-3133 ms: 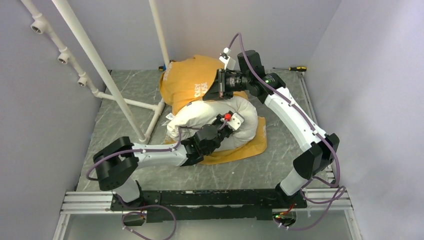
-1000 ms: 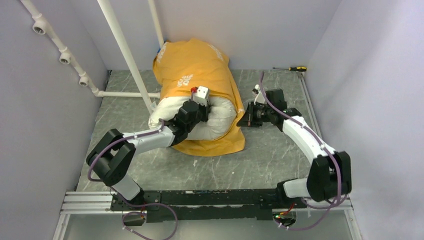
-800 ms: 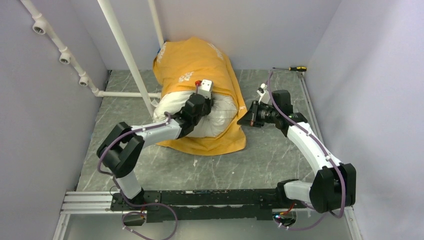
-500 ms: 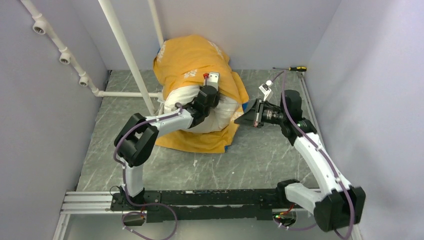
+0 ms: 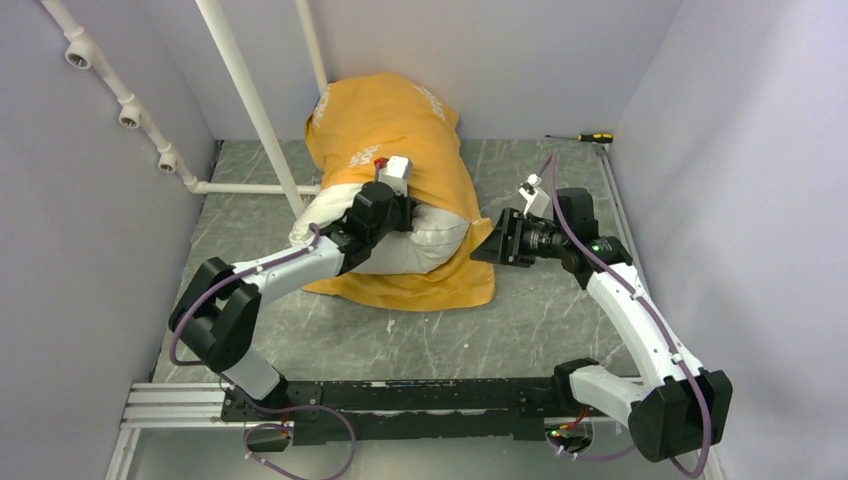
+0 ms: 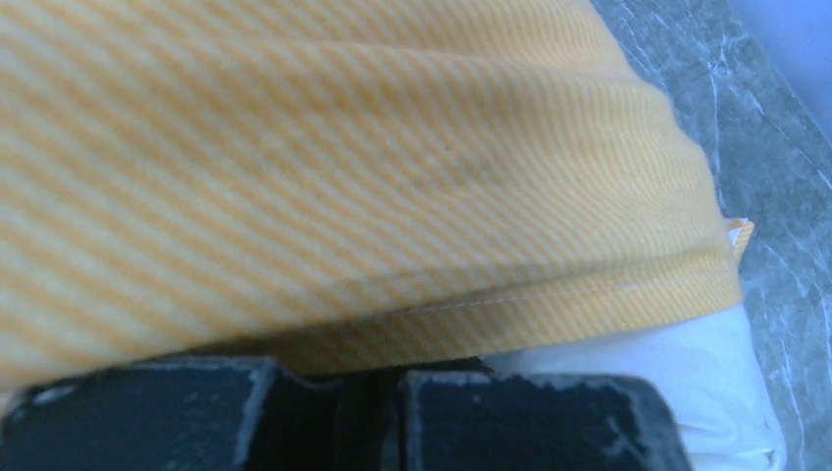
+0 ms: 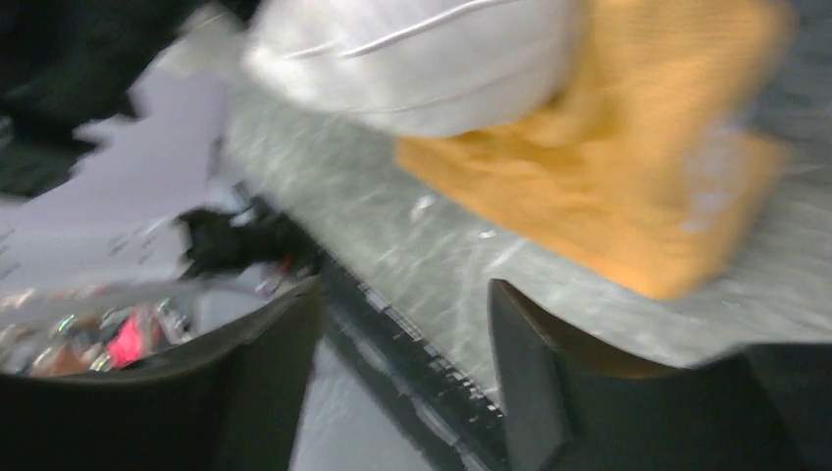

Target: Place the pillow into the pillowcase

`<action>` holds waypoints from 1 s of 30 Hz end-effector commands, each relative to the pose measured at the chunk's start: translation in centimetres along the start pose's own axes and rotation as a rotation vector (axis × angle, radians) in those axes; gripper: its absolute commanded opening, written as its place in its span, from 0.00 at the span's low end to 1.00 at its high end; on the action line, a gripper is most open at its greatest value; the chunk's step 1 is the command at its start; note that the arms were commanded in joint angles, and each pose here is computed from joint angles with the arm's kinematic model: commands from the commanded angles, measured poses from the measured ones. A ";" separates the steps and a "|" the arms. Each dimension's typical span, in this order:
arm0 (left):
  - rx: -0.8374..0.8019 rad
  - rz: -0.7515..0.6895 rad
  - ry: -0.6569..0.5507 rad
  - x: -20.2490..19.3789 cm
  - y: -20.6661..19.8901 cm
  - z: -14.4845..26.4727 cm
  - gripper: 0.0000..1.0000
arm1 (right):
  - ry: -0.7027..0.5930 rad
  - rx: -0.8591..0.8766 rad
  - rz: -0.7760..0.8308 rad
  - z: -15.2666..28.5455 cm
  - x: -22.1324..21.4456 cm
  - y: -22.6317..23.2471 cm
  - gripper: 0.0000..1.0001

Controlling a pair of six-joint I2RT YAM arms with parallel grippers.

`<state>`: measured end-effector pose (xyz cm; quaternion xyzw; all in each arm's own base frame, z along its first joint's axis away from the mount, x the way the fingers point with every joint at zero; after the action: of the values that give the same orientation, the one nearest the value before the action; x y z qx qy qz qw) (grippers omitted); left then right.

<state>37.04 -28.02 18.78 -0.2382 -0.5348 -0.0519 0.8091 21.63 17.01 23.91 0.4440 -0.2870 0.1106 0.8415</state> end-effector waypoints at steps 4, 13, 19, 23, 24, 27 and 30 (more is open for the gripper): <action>0.201 0.010 0.087 -1.9 6.3 1.0 0.09 | -0.055 -0.484 0.073 0.1 0.4 -8.8 0.94; 0.196 0.020 0.088 -2.0 6.2 0.9 0.07 | 0.103 -0.369 0.018 -7.1 -1.9 -14.4 0.94; 0.190 0.044 0.066 -1.3 5.8 0.4 0.00 | 0.089 -0.076 -0.003 -8.2 -1.2 -10.2 0.00; 0.222 0.045 0.058 -1.2 6.3 -1.0 0.00 | 0.069 0.069 0.026 -4.8 -1.3 -4.8 0.00; 0.226 0.048 0.055 -0.9 6.5 -1.5 0.00 | 0.075 0.084 0.033 -3.9 -1.6 -3.8 0.00; 0.253 0.074 0.053 -0.1 7.4 -3.3 0.00 | 0.106 0.142 0.048 -1.5 -3.1 -1.3 0.00; 0.298 0.072 0.035 1.0 8.7 -5.1 0.00 | 0.102 0.215 0.078 0.6 -4.1 1.3 0.00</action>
<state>39.29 -28.45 19.06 -0.2539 -0.5115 -0.0165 0.8208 23.11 17.07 18.87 0.4292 -0.2886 0.1496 0.8427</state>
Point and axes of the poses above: each gripper's point midway between its finger pads, its own z axis back along the fingers, its own y axis along the line the jaws close on, x = y × z, the point moved 3 cm from there along z, back along the fingers, and after that the axes turned 8 degrees about z, right-handed, at the moved point
